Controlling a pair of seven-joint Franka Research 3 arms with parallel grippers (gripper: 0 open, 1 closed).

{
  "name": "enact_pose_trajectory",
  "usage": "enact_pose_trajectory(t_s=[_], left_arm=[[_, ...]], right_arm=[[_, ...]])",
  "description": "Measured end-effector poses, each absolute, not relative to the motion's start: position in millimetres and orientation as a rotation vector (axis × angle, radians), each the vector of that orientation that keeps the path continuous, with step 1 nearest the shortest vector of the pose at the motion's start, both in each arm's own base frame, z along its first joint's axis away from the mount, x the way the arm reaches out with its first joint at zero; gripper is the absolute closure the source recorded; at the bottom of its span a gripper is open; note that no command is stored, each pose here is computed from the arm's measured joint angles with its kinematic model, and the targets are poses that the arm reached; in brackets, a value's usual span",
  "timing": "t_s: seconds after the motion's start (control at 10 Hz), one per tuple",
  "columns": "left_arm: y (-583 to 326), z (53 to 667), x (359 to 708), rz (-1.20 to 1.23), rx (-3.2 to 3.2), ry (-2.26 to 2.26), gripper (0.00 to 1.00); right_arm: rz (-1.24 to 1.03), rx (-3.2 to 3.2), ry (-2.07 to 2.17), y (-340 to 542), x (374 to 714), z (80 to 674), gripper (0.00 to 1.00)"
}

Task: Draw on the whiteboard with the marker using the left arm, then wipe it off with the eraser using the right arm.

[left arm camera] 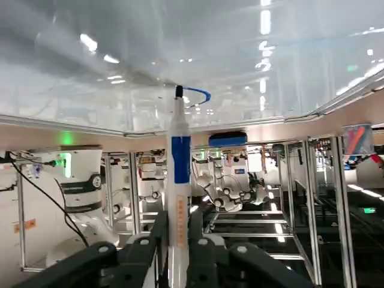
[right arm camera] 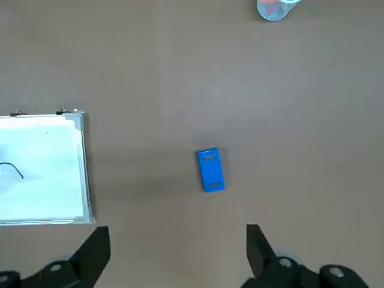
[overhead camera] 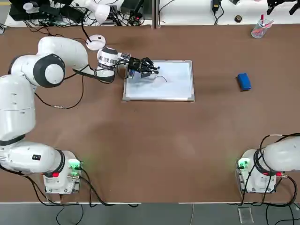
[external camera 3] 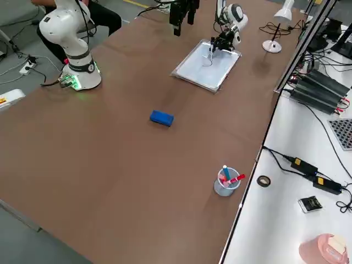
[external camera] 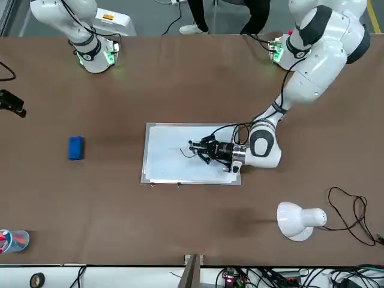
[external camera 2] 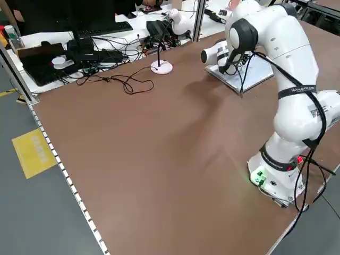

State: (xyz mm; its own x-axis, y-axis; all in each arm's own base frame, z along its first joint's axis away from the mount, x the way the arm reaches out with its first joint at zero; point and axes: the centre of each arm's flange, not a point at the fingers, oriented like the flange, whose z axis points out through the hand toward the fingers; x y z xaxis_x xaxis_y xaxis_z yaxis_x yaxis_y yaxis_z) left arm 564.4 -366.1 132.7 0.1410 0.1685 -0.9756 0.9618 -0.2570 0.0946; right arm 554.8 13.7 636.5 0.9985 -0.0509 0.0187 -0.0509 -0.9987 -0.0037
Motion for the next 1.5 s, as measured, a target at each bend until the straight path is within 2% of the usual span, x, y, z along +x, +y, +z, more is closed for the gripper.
enact_pose_trajectory(t_s=[0.4,1.1,1.5], left_arm=[[-355,137,573,-1.177,1.630,1.108,0.82],[-341,150,612,-1.104,1.702,1.122,0.82],[-345,193,633,-1.074,1.815,1.096,0.82]], right_arm=[[-0.030,-3.137,0.080,14,555,636,0.00],[-0.023,-3.137,0.078,15,555,634,0.00],[-0.008,-3.138,0.070,16,555,630,0.00]])
